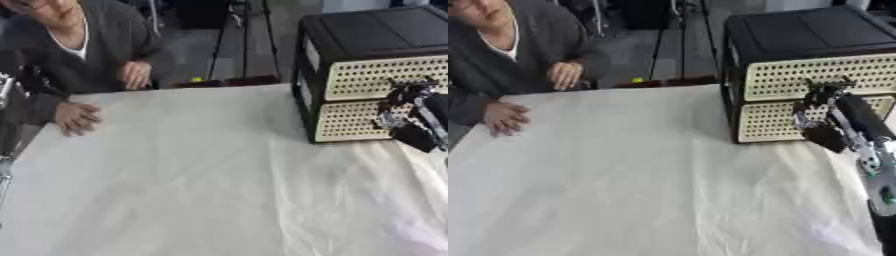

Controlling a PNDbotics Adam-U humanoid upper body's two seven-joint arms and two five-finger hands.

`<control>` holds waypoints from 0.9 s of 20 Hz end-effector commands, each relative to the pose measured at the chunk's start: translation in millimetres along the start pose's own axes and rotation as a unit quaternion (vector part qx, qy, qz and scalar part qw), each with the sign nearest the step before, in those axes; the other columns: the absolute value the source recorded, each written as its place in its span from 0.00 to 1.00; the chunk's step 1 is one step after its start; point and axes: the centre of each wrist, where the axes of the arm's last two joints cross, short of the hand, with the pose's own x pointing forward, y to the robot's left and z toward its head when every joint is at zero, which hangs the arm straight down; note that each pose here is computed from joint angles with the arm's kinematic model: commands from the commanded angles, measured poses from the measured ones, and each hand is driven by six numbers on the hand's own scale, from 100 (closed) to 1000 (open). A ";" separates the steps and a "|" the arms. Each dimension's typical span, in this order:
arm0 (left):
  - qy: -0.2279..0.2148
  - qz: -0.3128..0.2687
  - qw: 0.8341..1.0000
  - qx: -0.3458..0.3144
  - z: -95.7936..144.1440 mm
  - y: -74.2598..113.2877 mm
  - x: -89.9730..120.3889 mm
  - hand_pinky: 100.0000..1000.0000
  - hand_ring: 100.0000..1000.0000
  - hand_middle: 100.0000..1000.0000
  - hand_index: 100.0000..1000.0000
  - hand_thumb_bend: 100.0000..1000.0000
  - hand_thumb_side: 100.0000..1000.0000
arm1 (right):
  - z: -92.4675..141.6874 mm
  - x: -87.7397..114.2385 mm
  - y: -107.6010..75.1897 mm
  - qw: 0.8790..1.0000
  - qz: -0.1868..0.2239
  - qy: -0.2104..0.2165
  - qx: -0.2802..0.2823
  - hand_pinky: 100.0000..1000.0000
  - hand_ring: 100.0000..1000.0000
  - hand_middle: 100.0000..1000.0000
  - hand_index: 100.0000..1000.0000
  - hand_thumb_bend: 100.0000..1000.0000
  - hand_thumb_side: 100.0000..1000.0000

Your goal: Pick up objects from table and place into drawer.

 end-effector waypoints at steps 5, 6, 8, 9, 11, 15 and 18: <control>0.023 -0.032 0.999 -0.004 6.4 5.1 2.6 0.48 0.48 0.45 0.68 0.07 0.92 | 36.6 18.0 -47.0 0.993 -0.040 -0.013 -0.107 0.38 0.58 0.61 0.54 0.00 0.82; 0.028 -0.034 0.999 -0.005 7.8 4.8 1.9 0.48 0.48 0.45 0.68 0.07 0.92 | 43.3 18.5 -47.7 0.993 -0.047 -0.007 -0.112 0.38 0.58 0.61 0.54 0.00 0.82; 0.038 -0.038 0.999 -0.005 11.2 4.3 -0.1 0.49 0.48 0.46 0.69 0.06 0.93 | 54.3 20.9 -47.9 0.991 -0.063 0.004 -0.122 0.37 0.58 0.61 0.54 0.00 0.82; 0.044 -0.041 0.998 -0.005 12.9 4.1 -1.3 0.49 0.49 0.46 0.69 0.05 0.94 | 58.7 22.2 -47.3 0.990 -0.070 0.009 -0.126 0.38 0.58 0.62 0.54 0.00 0.83; 0.056 -0.046 0.997 -0.008 16.1 3.5 -5.0 0.49 0.50 0.47 0.69 0.05 0.94 | 69.5 23.7 -42.5 0.988 -0.085 0.025 -0.127 0.38 0.58 0.62 0.53 0.00 0.83; 0.067 -0.055 0.996 -0.015 20.8 3.1 -9.6 0.50 0.51 0.48 0.70 0.04 0.92 | 79.2 26.6 -38.5 0.986 -0.102 0.036 -0.123 0.38 0.59 0.63 0.53 0.00 0.83; 0.072 -0.057 0.996 -0.020 23.2 2.0 -12.6 0.51 0.51 0.49 0.70 0.01 0.92 | 80.3 29.1 -36.1 0.986 -0.110 0.038 -0.122 0.38 0.59 0.63 0.54 0.00 0.83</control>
